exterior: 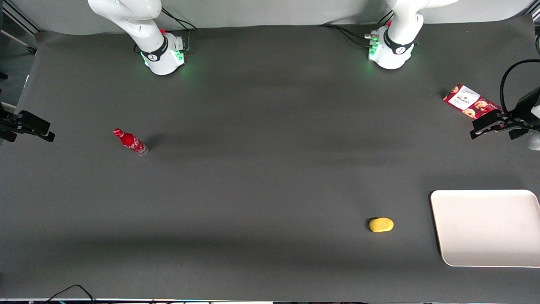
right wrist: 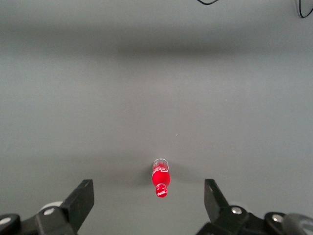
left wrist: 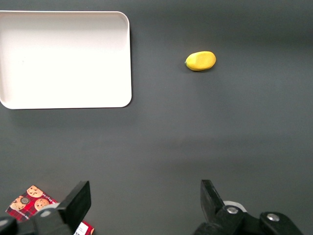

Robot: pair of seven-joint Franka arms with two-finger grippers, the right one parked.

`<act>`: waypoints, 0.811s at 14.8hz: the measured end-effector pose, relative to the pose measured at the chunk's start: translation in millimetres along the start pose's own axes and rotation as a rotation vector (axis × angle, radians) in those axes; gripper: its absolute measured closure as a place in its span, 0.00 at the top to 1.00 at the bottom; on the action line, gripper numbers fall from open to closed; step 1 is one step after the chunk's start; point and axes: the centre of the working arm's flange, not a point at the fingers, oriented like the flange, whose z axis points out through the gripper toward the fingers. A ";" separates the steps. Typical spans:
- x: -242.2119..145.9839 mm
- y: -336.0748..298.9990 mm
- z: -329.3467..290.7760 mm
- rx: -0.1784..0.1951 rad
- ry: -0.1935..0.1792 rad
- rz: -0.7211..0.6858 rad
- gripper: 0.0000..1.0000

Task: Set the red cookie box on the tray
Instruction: 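Move the left gripper down toward the red plaid cookie box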

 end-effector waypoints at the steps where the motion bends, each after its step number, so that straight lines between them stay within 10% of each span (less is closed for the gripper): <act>1: 0.0 0.0 0.0 0.000 0.000 0.000 1.00; 6: -2.1 -6.1 8.6 0.000 -0.029 -0.008 1.00; 12: -43.8 -116.4 87.1 0.037 -0.202 -0.200 1.00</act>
